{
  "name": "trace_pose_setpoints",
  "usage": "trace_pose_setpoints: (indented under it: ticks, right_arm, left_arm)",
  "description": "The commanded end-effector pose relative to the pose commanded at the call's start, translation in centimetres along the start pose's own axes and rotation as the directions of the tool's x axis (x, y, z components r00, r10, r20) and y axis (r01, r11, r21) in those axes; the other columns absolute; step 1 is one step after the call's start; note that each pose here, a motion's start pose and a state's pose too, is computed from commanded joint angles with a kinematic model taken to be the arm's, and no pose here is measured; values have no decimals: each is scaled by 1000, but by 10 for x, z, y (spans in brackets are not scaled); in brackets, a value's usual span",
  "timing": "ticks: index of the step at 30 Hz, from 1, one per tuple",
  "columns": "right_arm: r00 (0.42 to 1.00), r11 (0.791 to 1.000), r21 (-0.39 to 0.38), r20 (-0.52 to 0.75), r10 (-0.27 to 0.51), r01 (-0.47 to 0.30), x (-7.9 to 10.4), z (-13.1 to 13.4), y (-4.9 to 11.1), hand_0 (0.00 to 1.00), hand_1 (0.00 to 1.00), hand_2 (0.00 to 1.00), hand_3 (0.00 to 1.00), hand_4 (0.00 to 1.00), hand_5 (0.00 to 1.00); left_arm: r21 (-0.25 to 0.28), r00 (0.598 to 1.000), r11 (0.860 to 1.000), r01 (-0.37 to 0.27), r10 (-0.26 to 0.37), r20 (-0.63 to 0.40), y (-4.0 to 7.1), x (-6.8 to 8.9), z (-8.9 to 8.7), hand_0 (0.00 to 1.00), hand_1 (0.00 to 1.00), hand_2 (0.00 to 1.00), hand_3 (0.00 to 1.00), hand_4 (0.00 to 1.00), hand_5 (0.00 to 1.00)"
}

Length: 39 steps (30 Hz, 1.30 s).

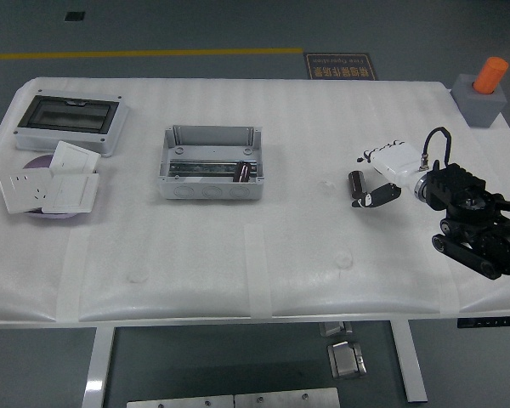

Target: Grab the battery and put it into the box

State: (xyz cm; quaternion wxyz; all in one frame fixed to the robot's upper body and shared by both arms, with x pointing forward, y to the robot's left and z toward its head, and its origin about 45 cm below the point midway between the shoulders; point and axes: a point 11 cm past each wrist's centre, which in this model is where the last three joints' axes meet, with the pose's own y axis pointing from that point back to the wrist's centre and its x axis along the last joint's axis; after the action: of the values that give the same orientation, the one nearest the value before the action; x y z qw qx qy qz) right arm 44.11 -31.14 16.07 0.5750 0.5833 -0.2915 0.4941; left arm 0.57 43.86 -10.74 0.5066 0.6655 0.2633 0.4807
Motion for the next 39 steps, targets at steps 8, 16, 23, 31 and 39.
trace_pose_setpoints:
  ticks: [8,16,23,31,39]
  right_arm:
    - [1000,1000,5,-1,4,-4,-3,-4,-2,899,787,793,831,998,577]
    - [1000,1000,8,-5,7,-7,-8,-3,0,885,775,775,799,773,449]
    - [1000,1000,8,-4,13,-13,-9,-2,0,864,759,753,719,624,425]
    - [1000,1000,9,3,15,-15,-10,-2,0,849,748,744,699,514,395]
    - [1000,1000,16,9,18,-18,-13,-4,0,844,743,741,691,478,390]
  left_arm:
    - [-11,1000,1000,-2,2,1,0,1,3,594,618,523,623,589,447]
    - [-12,1000,1000,0,0,3,0,0,3,594,618,522,623,588,453]
    - [-19,1000,1000,0,0,7,0,0,5,594,618,521,624,584,459]
    - [-27,1000,1000,0,0,12,0,1,7,594,618,521,625,586,464]
    - [-32,1000,999,-1,2,15,0,1,8,593,619,521,625,586,469]
